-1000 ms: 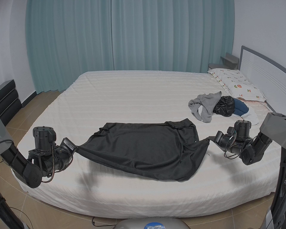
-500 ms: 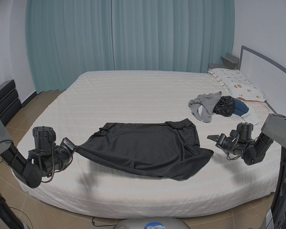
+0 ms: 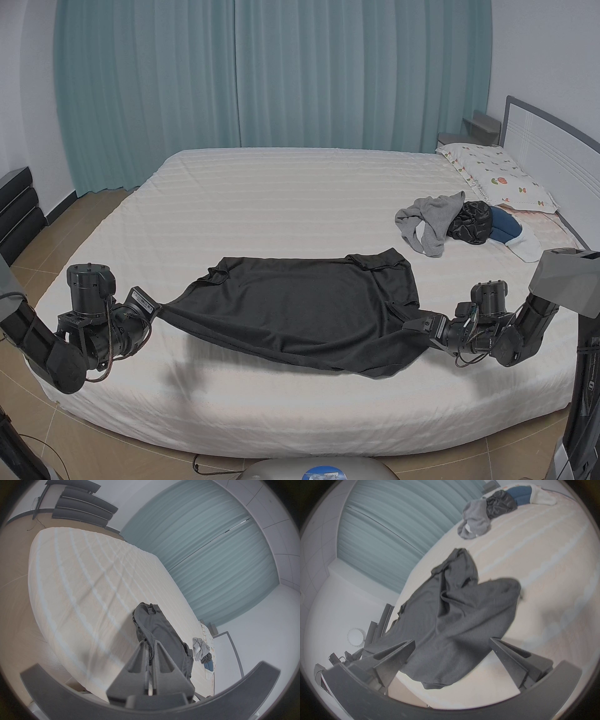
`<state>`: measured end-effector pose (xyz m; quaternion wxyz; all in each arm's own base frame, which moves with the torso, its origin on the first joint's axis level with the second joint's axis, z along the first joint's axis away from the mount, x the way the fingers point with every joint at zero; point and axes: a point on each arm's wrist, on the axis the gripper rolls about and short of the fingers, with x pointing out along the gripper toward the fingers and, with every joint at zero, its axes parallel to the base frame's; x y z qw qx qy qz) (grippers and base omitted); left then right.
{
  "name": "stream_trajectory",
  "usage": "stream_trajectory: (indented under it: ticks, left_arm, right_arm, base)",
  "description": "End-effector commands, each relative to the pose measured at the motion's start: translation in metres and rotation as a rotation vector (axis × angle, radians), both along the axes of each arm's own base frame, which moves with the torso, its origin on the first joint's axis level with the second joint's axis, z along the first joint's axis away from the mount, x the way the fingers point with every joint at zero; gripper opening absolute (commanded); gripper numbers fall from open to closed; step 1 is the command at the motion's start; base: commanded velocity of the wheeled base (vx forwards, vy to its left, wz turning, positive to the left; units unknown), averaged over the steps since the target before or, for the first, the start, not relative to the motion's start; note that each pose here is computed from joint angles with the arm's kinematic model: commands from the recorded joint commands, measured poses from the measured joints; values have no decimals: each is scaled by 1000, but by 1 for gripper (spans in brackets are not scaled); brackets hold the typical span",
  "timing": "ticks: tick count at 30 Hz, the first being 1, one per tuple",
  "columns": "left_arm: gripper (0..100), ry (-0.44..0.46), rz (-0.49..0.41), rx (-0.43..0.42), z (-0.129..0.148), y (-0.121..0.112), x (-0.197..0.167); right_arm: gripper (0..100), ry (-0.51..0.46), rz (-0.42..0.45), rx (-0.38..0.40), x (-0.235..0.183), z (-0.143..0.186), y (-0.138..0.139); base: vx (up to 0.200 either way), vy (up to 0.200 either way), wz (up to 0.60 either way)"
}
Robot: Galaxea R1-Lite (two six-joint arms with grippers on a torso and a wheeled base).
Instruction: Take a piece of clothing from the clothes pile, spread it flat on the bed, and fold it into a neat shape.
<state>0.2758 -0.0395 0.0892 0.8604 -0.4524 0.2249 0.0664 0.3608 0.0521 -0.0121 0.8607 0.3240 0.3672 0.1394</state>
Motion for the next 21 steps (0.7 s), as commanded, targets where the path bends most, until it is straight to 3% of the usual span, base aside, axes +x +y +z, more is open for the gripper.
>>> stream_trajectory:
  ticks: [1, 2, 13, 21]
  left_arm:
    - [0, -13, 0, -2, 4, 0, -2]
    - [0, -17, 0, -3, 5, 0, -2]
    - [0, -19, 5, -3, 5, 2, -1]
    - [0, -34, 21, -7, 7, 6, 7]
  right_arm:
    - [100, 52, 16, -10, 3, -6, 5]
    - [0, 66, 15, -14, 4, -6, 5]
    - [0, 12, 1, -16, 22, 4, 4]
    - [0, -114, -50, -31, 49, 28, 7]
  base:
    - [0, 0, 0]
    - [0, 0, 0]
    - [0, 0, 0]
    - [0, 0, 0]
